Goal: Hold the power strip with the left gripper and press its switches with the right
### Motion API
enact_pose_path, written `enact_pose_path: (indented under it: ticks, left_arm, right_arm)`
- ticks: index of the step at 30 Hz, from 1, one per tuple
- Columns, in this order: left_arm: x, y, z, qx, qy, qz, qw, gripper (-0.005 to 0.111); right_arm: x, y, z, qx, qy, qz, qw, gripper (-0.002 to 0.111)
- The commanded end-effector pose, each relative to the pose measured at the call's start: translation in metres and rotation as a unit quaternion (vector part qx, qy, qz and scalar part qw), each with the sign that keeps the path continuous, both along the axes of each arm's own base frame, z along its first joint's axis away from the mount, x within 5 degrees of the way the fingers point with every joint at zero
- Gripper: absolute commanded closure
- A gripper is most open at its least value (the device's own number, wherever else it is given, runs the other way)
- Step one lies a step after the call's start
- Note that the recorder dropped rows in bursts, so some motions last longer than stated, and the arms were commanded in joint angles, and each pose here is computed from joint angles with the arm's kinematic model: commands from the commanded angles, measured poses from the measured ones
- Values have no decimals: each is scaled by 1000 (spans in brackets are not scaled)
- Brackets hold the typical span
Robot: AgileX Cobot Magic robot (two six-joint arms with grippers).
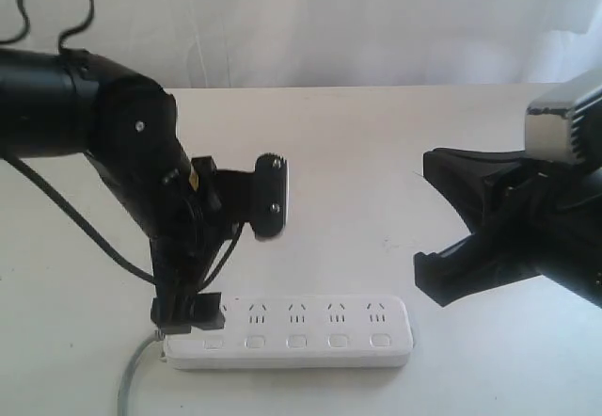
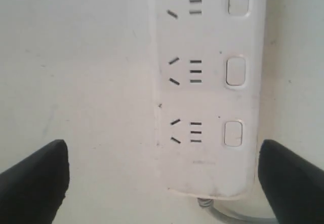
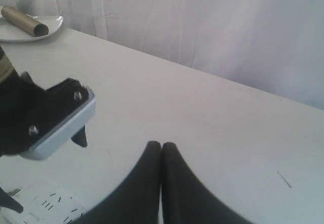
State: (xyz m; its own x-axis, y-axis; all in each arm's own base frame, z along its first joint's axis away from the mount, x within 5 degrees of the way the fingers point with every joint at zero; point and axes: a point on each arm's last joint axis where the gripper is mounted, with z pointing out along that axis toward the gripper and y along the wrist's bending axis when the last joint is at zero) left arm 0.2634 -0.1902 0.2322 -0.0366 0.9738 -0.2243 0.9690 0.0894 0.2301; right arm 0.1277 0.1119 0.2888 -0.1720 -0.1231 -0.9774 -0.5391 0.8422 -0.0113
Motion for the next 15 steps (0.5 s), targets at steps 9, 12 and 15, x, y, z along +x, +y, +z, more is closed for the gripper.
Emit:
enact_pose_path:
  ticks: [9, 12, 15]
  left_arm:
    - [-43, 22, 90, -95, -60, 36, 993, 32]
    - [-55, 31, 102, -97, -62, 34, 993, 53]
    - [-66, 38, 110, -97, -58, 37, 993, 66]
  right_arm:
    - [0, -1, 2, -1, -5, -2, 1000, 108]
    - [0, -1, 2, -1, -5, -2, 1000, 108]
    - [0, -1, 2, -1, -5, -2, 1000, 108]
